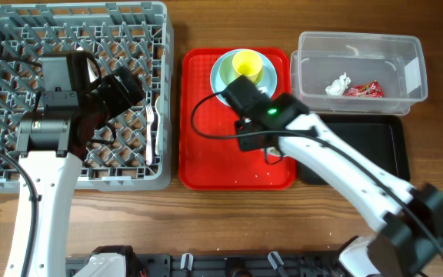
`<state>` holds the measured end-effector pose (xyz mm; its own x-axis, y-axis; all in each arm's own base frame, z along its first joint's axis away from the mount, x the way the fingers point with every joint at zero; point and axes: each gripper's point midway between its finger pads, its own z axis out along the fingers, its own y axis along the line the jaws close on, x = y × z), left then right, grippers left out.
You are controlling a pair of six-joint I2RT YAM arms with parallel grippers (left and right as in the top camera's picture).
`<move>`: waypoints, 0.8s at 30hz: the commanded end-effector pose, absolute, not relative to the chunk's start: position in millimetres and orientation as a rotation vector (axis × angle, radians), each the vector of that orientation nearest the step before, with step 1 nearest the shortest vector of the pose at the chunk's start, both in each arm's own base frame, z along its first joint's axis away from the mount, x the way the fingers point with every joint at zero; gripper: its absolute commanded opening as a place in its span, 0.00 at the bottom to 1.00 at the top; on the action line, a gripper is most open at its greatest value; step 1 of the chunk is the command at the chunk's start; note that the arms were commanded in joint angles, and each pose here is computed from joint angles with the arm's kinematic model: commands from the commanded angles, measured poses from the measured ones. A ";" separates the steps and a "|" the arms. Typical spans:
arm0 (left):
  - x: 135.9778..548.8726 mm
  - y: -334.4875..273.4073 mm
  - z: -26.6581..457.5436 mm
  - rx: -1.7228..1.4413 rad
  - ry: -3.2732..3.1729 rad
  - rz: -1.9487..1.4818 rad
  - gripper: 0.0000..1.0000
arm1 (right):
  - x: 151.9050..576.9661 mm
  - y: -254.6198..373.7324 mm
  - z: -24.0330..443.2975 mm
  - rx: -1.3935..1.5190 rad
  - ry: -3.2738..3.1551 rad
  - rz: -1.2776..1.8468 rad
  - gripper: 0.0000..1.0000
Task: Sort waste into correct bins and load items into the dishwasher rack
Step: 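Carry the bowl right and tip its contents onto the black tray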
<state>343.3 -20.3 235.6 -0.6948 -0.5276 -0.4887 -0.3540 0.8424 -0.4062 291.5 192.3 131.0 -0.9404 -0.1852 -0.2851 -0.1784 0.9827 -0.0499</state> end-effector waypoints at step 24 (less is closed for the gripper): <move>344.0 -19.9 236.3 -0.655 2.402 -0.388 1.00 | 305.3 25.6 154.0 0.237 2.686 1.010 0.04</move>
